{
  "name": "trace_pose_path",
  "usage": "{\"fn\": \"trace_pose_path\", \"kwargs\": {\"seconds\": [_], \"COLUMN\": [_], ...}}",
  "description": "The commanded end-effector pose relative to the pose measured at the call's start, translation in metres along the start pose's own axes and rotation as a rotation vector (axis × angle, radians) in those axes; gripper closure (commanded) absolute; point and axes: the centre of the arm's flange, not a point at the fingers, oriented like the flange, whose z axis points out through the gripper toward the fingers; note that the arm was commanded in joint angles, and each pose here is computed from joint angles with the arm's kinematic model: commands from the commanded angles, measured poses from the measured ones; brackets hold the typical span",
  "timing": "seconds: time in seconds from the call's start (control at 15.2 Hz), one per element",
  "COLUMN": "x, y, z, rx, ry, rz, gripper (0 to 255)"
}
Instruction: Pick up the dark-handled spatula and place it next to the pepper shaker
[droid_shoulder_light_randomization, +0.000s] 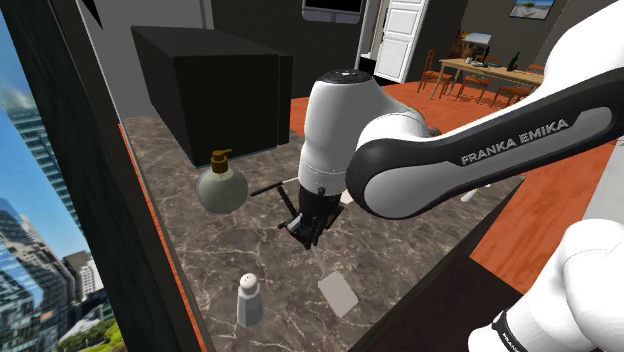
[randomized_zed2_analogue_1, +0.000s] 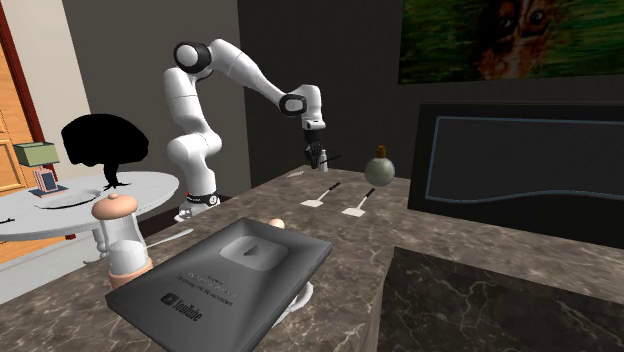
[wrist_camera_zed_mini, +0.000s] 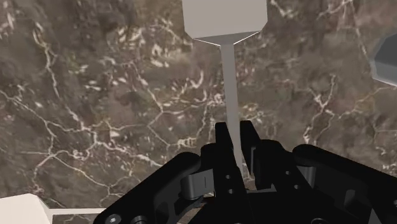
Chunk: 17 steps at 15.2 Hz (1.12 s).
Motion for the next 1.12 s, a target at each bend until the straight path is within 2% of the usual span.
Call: {"fn": "trace_pose_path", "kwargs": {"seconds": [0.0, 0.33, 0.86, 0.92, 1.06], "x": [-0.001, -0.003, -0.003, -0.003, -0.003], "y": [-0.001, 0.000, 0.000, 0.000, 0.000], "z": [0.012, 0.043, 0.043, 0.043, 0.043], "rx": [0.000, 0.000, 0.000, 0.000, 0.000], "ry": [0.000, 0.000, 0.000, 0.000, 0.000], "rz": [0.000, 0.000, 0.000, 0.000, 0.000], "gripper": [255, 255, 255, 0, 0]}}
